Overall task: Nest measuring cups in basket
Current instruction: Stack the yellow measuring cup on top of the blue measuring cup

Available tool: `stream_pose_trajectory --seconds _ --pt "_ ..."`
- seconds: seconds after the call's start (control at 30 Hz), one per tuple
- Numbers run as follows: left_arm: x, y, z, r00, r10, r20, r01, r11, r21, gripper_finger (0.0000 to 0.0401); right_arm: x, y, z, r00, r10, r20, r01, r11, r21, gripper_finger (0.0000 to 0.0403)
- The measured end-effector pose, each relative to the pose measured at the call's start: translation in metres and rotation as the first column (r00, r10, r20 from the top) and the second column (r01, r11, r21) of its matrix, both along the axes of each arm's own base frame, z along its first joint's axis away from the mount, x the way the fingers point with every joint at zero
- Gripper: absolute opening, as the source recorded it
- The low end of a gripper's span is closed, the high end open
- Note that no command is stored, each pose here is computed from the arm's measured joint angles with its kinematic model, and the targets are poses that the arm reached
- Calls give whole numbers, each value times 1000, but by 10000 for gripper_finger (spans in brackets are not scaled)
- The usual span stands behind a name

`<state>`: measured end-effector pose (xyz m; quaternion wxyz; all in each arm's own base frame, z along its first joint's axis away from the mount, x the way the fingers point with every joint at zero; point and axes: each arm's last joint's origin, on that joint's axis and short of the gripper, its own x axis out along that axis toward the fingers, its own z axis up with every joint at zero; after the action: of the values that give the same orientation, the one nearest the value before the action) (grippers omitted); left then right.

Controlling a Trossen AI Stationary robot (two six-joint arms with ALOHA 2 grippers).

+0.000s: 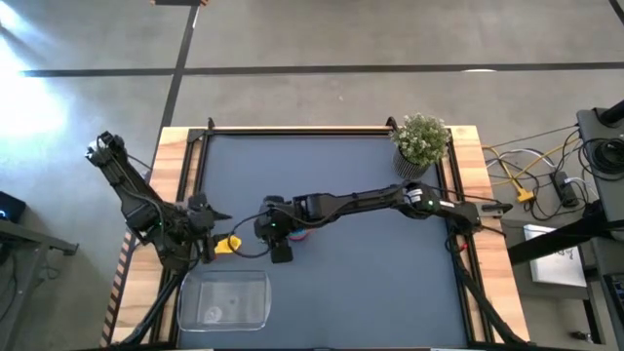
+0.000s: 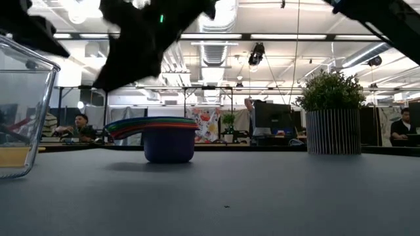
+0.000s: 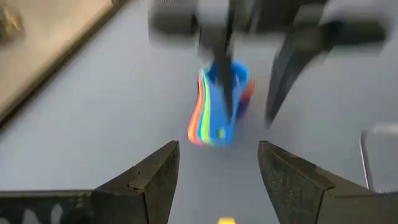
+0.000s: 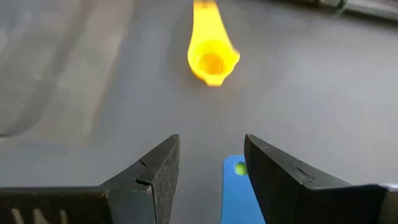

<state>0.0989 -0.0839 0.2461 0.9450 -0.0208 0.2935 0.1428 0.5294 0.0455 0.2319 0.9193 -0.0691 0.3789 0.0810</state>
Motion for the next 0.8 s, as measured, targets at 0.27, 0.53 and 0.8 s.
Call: stream_pose_trajectory --seconds 0.27,0.53,0.8 --pt "1 15 -12 958 48 -284 -87 988 -125 201 -21 35 42 998 -5 58 10 997 -73 164" --pt "16 33 -13 918 -19 -397 -60 981 -185 201 -37 75 43 999 -1 41 6 994 -109 145" --pt "33 62 -13 897 -86 -434 -26 969 -246 201 -63 117 35 999 -50 4 50 980 -195 127"
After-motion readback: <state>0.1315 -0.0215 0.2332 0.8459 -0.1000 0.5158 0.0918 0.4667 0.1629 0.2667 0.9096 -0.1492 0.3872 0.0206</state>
